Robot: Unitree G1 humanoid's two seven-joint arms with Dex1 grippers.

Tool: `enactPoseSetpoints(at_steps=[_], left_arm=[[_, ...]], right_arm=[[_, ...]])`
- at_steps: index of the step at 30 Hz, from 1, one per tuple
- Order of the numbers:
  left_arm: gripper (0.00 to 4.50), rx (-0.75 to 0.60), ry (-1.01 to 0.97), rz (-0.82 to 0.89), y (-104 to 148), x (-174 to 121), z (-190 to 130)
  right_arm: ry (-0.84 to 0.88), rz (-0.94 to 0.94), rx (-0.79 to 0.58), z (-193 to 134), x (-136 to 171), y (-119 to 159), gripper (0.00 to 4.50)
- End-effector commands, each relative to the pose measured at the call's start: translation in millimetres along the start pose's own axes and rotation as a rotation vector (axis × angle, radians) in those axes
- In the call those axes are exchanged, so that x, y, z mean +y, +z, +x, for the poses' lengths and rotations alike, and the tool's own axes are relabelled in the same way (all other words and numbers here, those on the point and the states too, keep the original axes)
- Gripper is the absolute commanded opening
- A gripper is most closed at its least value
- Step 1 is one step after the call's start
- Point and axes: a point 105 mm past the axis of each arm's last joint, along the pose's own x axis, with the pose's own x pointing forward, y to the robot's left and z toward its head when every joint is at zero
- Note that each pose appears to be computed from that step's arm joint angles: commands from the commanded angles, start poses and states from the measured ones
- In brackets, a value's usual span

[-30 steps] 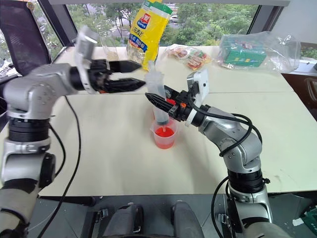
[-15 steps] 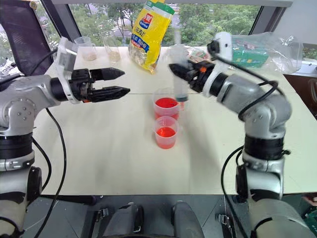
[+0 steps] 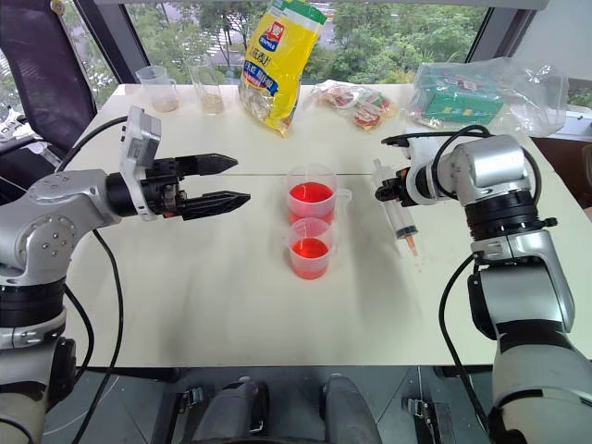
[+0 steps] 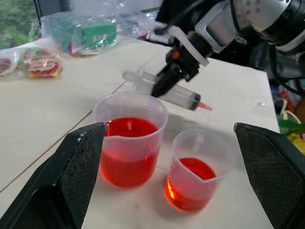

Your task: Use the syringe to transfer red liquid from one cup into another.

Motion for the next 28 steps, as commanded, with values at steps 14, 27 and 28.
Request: enactPoseSetpoints(at_steps=[14, 27, 28], left_arm=[[4.50, -0.003, 0.009, 0.036, 8, -11, -4], [4.50, 0.059, 0.088, 0.024, 0, -9, -29], [4.50, 0.062, 0.094, 0.017, -1, -10, -31]], right_arm=[[0.029, -0.068, -0.009, -4, -2, -3, 4.48], [0.327, -0.483, -0.317, -100, 43, 2, 4.48], [0.342, -0.501, -0.328, -104, 45, 0, 4.48]])
